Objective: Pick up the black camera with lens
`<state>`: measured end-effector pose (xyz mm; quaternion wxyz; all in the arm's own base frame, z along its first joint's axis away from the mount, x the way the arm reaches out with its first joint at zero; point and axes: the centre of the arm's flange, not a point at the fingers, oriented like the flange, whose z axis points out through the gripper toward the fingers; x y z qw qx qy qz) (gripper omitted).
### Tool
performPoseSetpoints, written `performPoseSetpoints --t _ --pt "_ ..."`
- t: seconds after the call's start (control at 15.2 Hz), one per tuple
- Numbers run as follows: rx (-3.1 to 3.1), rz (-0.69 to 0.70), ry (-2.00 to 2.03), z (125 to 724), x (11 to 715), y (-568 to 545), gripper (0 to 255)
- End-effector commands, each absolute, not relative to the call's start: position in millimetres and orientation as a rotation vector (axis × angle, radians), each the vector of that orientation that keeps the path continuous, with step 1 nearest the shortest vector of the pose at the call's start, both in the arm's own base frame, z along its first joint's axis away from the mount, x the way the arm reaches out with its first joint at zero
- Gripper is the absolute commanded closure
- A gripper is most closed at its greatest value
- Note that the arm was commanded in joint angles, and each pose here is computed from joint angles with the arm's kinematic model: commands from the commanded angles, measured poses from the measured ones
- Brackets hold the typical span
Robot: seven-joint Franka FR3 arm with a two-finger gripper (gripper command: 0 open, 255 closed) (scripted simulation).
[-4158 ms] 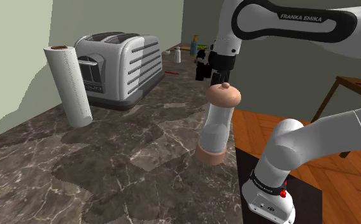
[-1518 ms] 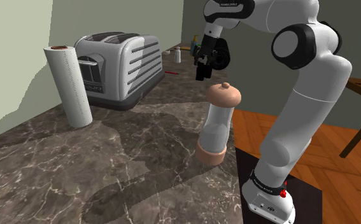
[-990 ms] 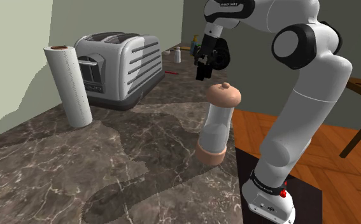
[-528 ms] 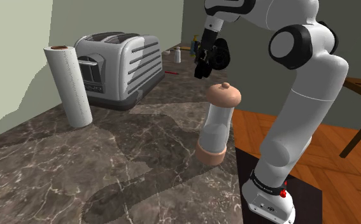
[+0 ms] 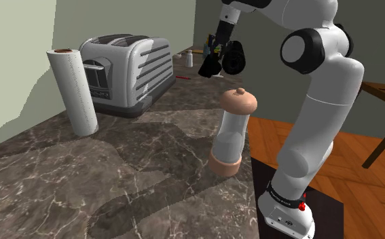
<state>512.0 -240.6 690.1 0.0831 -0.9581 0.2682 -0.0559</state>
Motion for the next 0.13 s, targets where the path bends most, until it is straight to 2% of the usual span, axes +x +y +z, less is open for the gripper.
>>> performPoseSetpoints --t 0.0,0.07 --pt "-2.861 -0.168 0.800 696.1 511.1 -240.0 255" --pt "-2.861 -0.168 0.800 696.1 511.2 -240.0 255"
